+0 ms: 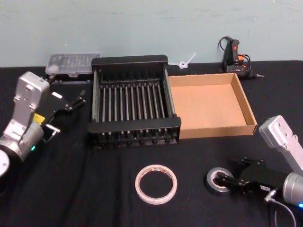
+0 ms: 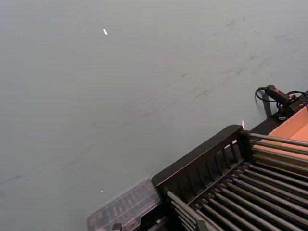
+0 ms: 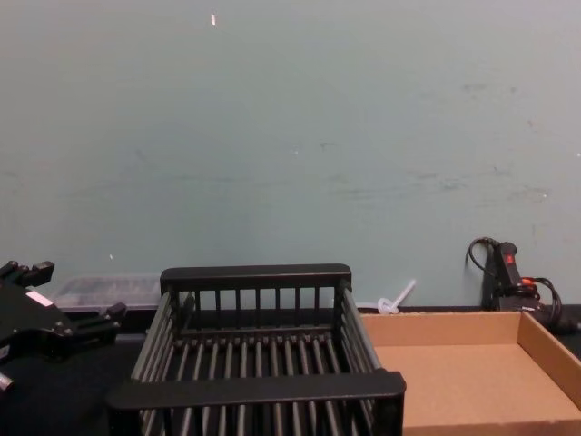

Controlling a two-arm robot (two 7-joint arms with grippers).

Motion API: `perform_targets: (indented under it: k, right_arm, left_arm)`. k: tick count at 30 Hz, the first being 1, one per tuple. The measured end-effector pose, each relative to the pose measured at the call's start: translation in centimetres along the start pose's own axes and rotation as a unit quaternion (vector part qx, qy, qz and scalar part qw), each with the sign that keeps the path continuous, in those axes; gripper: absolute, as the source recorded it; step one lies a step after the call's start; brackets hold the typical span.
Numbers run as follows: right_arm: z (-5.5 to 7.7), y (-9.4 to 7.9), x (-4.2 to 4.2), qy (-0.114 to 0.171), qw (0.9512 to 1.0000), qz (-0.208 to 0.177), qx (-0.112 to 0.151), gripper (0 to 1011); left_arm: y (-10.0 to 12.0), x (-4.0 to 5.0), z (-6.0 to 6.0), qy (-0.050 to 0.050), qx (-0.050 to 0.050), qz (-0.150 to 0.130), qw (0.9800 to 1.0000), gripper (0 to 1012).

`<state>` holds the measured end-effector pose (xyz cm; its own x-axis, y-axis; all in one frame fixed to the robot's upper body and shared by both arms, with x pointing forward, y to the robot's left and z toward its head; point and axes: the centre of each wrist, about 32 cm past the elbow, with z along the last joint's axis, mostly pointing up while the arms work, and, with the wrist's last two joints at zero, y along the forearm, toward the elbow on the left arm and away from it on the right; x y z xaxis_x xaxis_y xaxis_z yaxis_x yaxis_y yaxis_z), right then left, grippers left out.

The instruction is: Pick up the white tape and place it into the black box , Pick up the silver tape and place it into the brown box.

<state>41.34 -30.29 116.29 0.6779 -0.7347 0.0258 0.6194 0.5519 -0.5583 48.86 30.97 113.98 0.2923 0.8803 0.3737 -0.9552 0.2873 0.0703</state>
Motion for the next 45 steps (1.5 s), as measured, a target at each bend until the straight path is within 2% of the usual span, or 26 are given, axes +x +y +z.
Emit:
perform_targets:
  k: [14, 17, 27, 34, 37, 45]
  right_arm:
    - [0.0, 0.0, -0.01, 0.000, 1.0000, 0.000, 0.000, 218]
    - [0.0, 0.0, 0.00, 0.000, 1.0000, 0.000, 0.000, 160]
    - [0.0, 0.0, 0.00, 0.000, 1.0000, 0.001, 0.001, 160]
    - [0.6, -0.5, 0.26, -0.005, 0.9998, 0.004, 0.021, 160]
    - [1.1, -0.8, 0.55, -0.012, 0.9994, 0.002, 0.032, 160]
    - [3.6, -1.3, 1.87, -0.037, 0.9967, -0.015, 0.070, 160]
  left_arm:
    - [0.0, 0.00, 0.0, 0.000, 0.000, 0.000, 1.0000, 1001]
    - [0.0, 0.00, 0.0, 0.000, 0.000, 0.000, 1.0000, 1001]
    - [0.0, 0.00, 0.0, 0.000, 0.000, 0.000, 1.0000, 1001]
    - [0.0, 0.00, 0.0, 0.000, 0.000, 0.000, 1.0000, 1001]
    - [0.0, 0.00, 0.0, 0.000, 0.000, 0.000, 1.0000, 1001]
    - [0.0, 0.00, 0.0, 0.000, 0.000, 0.000, 1.0000, 1001]
